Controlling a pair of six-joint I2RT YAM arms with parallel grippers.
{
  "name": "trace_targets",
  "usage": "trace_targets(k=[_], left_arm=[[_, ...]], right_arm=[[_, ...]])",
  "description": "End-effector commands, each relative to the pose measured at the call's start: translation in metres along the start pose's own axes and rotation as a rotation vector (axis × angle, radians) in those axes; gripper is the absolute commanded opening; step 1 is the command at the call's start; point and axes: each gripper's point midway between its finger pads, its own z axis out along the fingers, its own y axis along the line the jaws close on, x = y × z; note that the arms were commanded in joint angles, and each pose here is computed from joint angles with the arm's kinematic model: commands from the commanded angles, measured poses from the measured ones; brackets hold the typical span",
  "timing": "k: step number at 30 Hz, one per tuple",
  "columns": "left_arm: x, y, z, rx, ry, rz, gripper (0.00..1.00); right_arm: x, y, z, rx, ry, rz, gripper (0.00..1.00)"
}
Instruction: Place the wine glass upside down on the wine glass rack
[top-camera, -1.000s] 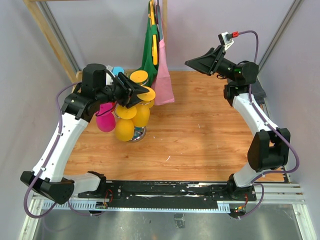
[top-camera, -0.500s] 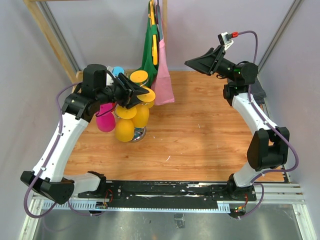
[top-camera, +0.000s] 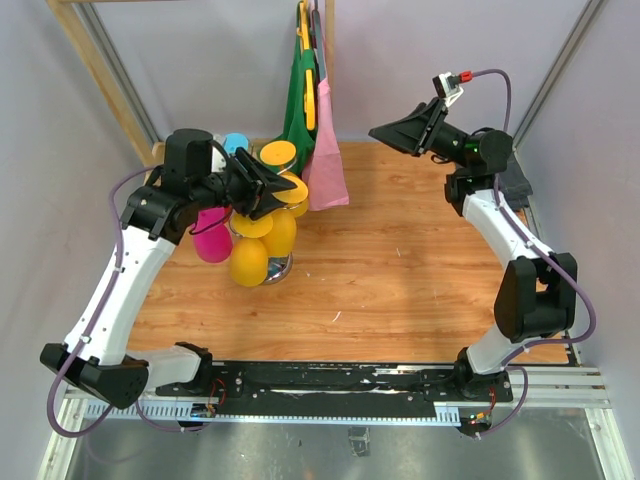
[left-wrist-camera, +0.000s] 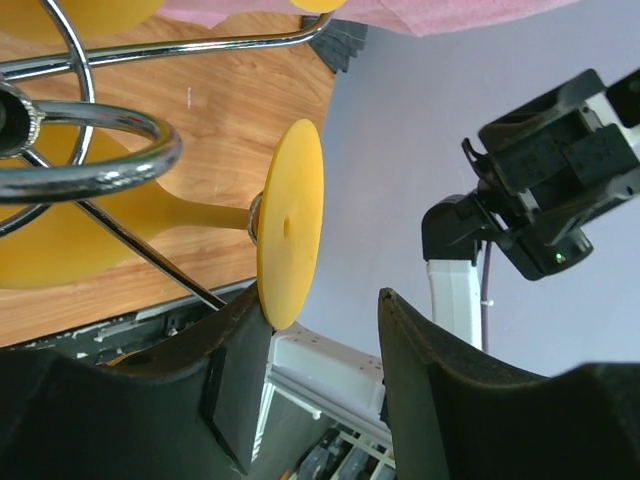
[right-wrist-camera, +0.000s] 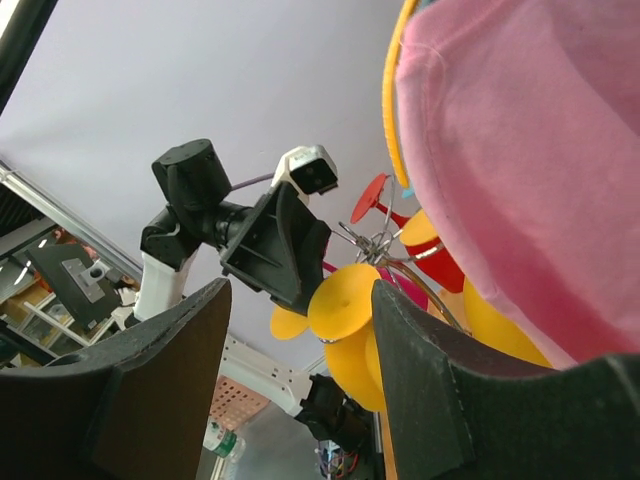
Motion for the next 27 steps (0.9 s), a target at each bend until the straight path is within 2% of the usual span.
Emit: trace_targets(k=[1, 15, 27], left_arm=[[-0.003, -0.016, -0.006, 0.034, -0.014, 0.039, 0.51], [-0.002, -0.011, -0.004, 0.004, 0.000, 0.040, 0.51], [0.009, -0.006, -0.021, 0.024, -0.001, 0.034, 0.51]], right_arm=[[0.011, 0.006, -0.006, 0.002, 0.014, -0.040, 0.60], [0.060, 0.016, 0.015, -0.007, 0.122, -0.041, 0.59], [0.065, 0.012, 0.017, 0.001, 0.121, -0.028, 0.62]])
